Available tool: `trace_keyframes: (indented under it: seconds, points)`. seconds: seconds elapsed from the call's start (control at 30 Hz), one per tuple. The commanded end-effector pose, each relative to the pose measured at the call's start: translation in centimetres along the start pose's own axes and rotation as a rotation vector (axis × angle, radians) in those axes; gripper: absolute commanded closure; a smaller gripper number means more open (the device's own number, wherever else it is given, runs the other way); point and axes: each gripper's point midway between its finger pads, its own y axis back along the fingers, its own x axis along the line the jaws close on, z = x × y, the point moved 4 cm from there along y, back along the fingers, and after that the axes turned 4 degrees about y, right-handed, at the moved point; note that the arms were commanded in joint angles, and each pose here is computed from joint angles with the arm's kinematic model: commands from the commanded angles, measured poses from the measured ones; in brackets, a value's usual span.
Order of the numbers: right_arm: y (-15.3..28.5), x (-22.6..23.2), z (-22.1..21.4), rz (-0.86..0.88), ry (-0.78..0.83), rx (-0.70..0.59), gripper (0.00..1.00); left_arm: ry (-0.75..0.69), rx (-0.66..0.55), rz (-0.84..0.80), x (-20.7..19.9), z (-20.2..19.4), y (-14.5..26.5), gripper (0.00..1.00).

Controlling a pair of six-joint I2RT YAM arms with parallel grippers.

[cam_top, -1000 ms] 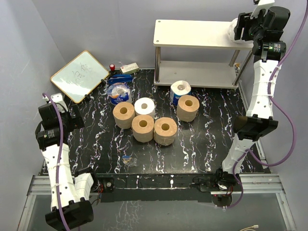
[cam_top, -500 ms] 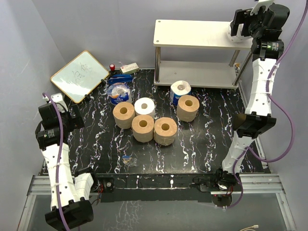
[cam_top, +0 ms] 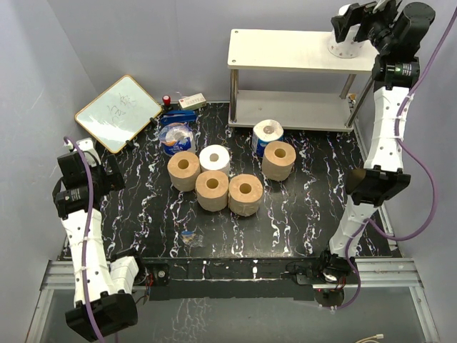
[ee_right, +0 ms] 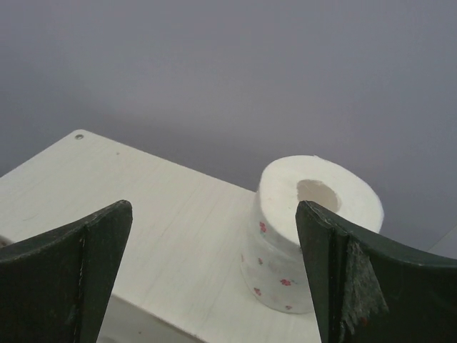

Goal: Place and organize the paper towels onto the shelf

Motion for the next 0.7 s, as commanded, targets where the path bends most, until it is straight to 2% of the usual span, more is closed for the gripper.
trace_keyframes:
  seconds: [0.0,0.1,0.17,0.23,0.3,0.4,0.47,0.67]
  points:
    - [4.7,6.6,6.3,0.249,0.070,-0.073,0.01,0.002,-0.028,0.015,0.4,0.5,0.5,0.02]
    - [8.9,11.1,-1.0,0.376,0.208,0.256,0.01,0.012,-0.041,0.024,0.7,0.5,0.8,0.02]
    - [12.6,12.2,-7.5,0.427,0.257,0.479,0.02,0.016,-0.042,0.025,0.7,0.5,0.8,0.02]
    - [16.7,13.0,-13.0,0.480,0.305,0.644,0.02,0.016,-0.038,0.027,0.8,0.5,0.8,0.02]
    - [20.5,14.3,-17.2,0.567,0.336,0.753,0.02,0.016,-0.037,0.024,0.7,0.5,0.7,0.02]
    - [24.3,16.4,-21.3,0.705,0.335,0.851,0.02,0.016,-0.031,0.026,0.8,0.5,0.6,0.02]
    - [24.9,17.4,-22.8,0.751,0.308,0.876,0.04,0.016,-0.028,0.028,0.8,0.5,0.5,0.02]
    - [21.4,21.8,-23.3,0.846,0.302,0.822,0.10,0.019,-0.033,0.037,0.9,0.5,0.6,0.02]
